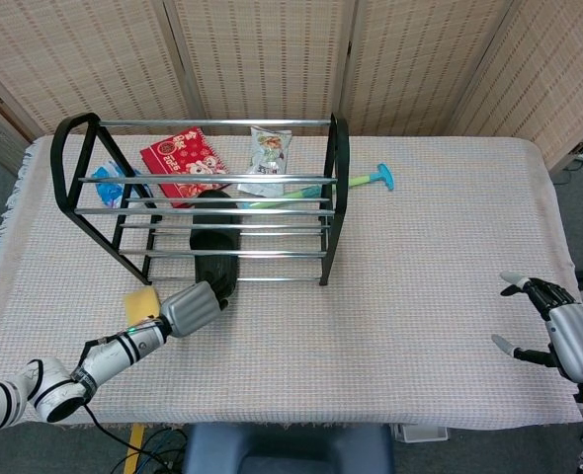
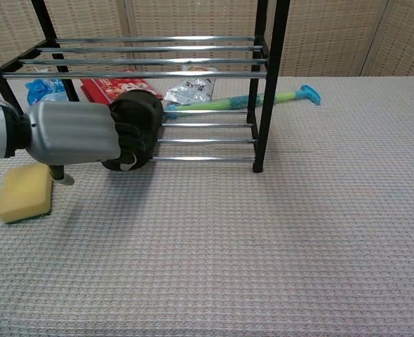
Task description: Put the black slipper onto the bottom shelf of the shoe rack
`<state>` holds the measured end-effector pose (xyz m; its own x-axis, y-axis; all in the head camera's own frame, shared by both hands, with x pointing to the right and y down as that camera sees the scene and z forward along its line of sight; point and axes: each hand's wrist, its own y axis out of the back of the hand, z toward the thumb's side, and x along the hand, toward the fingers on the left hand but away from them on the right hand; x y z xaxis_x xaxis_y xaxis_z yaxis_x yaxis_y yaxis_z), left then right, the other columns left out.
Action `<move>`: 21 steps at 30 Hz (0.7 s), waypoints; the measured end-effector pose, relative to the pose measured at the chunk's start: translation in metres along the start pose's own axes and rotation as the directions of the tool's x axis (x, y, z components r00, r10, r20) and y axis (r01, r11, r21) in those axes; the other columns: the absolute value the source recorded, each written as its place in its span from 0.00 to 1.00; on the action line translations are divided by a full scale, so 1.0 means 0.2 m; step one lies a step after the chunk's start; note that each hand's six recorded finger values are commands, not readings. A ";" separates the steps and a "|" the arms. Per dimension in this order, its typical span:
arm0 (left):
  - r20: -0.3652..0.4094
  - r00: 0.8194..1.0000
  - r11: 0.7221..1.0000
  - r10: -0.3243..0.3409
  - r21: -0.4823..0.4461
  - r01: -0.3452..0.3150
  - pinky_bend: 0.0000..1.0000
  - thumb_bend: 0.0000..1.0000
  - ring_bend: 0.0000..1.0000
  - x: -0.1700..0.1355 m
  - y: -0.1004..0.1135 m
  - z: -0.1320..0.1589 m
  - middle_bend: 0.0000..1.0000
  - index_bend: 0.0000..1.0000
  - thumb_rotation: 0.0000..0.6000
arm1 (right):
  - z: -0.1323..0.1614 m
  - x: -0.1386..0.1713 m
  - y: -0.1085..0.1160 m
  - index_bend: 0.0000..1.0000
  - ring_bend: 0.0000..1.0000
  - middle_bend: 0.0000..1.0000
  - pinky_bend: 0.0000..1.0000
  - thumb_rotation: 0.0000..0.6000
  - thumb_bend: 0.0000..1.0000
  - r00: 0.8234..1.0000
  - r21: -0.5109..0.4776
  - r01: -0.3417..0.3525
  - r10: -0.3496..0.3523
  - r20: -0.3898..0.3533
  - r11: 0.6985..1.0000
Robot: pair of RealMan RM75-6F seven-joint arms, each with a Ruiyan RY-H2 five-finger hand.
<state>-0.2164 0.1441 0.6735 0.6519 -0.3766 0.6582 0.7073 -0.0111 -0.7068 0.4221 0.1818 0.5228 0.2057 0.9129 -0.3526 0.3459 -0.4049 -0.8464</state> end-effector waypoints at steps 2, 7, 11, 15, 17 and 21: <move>0.003 1.000 1.000 0.001 -0.010 -0.001 0.37 0.06 0.16 -0.01 0.01 0.01 0.19 0.33 1.00 | 0.00 0.00 0.00 0.17 0.27 0.36 0.25 1.00 0.16 1.000 0.001 0.003 -0.003 0.000 1.000; 0.015 1.000 0.997 0.013 -0.076 -0.012 0.37 0.06 0.16 -0.03 0.04 0.04 0.19 0.26 1.00 | 0.01 0.00 0.00 0.17 0.27 0.36 0.25 1.00 0.16 1.000 0.002 0.003 -0.003 -0.003 1.000; 0.019 1.000 0.986 0.018 -0.167 -0.015 0.37 0.06 0.16 -0.07 0.07 0.06 0.19 0.24 1.00 | 0.01 0.00 0.01 0.17 0.27 0.36 0.25 1.00 0.16 1.000 0.002 0.003 -0.003 -0.002 1.000; -0.016 1.000 0.968 0.023 -0.249 -0.026 0.37 0.06 0.16 -0.15 0.07 0.04 0.19 0.24 1.00 | 0.00 0.00 0.02 0.17 0.27 0.36 0.25 1.00 0.16 1.000 0.005 0.005 -0.005 0.002 1.000; -0.035 0.999 0.957 0.018 -0.289 -0.027 0.37 0.06 0.16 -0.19 0.06 0.03 0.19 0.24 1.00 | 0.00 0.01 0.03 0.17 0.27 0.36 0.25 1.00 0.16 1.000 0.005 0.009 -0.009 0.003 1.000; -0.086 0.996 0.930 -0.007 -0.367 -0.025 0.37 0.06 0.16 -0.31 0.03 0.01 0.19 0.24 1.00 | 0.00 0.01 0.04 0.17 0.27 0.36 0.25 1.00 0.16 1.000 0.008 0.014 -0.014 0.003 1.000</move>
<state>-0.2535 0.1689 0.6287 0.6210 -0.4551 0.6382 0.5409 -0.3405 -0.7691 0.4258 0.1808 0.5148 0.1977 0.9186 -0.3422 0.3411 -0.3917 -0.8545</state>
